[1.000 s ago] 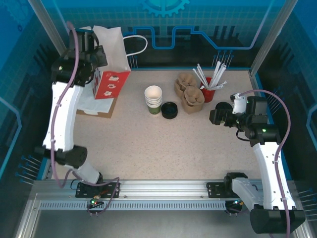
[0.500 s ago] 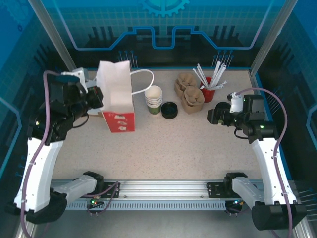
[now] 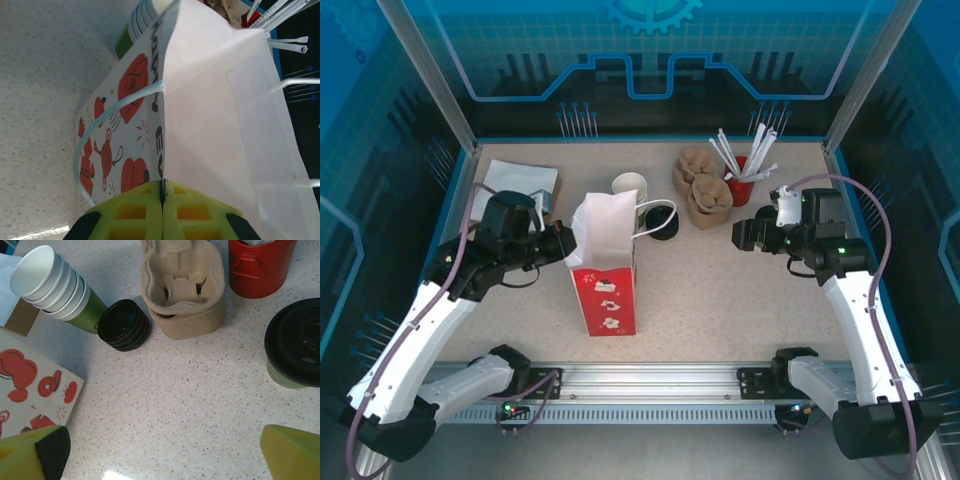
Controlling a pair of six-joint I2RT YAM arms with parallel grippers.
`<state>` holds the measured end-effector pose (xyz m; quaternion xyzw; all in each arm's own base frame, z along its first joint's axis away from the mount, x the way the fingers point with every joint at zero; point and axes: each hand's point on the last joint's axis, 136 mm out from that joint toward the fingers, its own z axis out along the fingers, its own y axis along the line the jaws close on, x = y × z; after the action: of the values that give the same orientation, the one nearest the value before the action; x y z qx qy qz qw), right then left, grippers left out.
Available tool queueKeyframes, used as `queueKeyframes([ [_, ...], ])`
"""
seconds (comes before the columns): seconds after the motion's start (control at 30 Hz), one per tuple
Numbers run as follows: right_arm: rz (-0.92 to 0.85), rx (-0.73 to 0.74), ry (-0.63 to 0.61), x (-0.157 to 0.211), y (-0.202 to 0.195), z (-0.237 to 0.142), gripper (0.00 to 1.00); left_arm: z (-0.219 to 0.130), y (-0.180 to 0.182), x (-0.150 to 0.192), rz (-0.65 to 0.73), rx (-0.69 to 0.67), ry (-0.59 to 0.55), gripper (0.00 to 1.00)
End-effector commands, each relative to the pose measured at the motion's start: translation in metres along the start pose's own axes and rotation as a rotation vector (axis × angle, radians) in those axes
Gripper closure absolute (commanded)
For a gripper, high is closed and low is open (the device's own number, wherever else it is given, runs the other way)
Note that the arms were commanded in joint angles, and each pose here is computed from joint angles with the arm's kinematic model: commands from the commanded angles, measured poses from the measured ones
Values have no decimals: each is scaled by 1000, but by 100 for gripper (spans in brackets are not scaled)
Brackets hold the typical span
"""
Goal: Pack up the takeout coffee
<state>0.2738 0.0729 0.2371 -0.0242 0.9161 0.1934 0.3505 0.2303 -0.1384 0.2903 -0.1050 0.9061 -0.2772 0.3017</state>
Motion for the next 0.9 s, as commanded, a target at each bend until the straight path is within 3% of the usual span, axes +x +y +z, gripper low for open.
queueKeyframes([
  [0.0,-35,-4,-1,-3,4,5,0,-1,-21,-9,-21,91,-52,100],
  [0.2,-77,7,49,-1,7,20,0,16,-23,-4,-14,93,-43,100],
  [0.43,-182,26,116,-6,16,46,8,36,-14,7,-45,84,-27,100],
  [0.57,-235,9,130,-12,22,61,13,44,-11,13,-54,79,-10,92],
  [0.87,-314,20,170,-23,28,88,17,33,-16,10,-30,86,-28,52],
])
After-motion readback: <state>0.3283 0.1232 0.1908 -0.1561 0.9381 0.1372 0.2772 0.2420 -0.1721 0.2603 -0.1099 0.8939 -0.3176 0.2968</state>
